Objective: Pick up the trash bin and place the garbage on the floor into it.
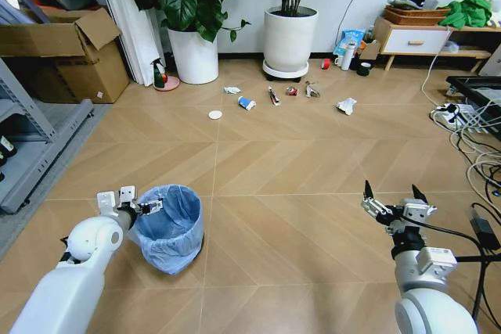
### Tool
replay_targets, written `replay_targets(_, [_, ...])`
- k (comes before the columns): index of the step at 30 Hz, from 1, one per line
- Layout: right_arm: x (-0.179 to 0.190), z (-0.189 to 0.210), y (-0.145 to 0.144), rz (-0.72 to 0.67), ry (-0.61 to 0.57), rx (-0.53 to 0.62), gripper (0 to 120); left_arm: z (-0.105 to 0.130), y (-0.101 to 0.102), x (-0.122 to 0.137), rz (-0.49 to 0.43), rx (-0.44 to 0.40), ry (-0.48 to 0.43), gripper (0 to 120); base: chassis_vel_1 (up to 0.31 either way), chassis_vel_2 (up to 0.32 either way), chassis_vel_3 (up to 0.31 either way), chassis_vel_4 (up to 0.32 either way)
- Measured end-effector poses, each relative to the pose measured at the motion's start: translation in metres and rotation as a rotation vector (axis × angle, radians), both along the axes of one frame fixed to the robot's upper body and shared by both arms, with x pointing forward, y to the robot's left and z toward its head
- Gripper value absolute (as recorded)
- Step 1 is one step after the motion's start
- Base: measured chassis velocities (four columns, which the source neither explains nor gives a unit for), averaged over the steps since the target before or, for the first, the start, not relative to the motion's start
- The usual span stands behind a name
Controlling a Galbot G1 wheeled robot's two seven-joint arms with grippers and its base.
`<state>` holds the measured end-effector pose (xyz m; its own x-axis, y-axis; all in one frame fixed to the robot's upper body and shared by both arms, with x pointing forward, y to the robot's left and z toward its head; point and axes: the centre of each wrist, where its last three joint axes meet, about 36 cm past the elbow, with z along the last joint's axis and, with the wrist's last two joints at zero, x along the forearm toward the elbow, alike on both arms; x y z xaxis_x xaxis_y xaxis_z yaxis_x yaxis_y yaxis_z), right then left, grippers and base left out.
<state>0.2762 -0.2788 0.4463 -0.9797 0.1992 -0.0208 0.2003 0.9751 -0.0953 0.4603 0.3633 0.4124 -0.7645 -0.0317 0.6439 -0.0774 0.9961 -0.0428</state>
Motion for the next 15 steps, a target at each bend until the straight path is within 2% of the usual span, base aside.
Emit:
replay_targets(9, [0.000,-0.001,0.001,0.002,-0.002,0.000,100,-0.006,0.006,0.003,0.005,0.024,0.029,100,0.000,0.000,0.000,0.000])
replay_targets(15, [-0.001,-0.001,0.000,0.001,-0.001,-0.001,100,-0.012,0.007,0.006,0.009,0.037,0.042,94,0.000,0.000,0.000,0.000])
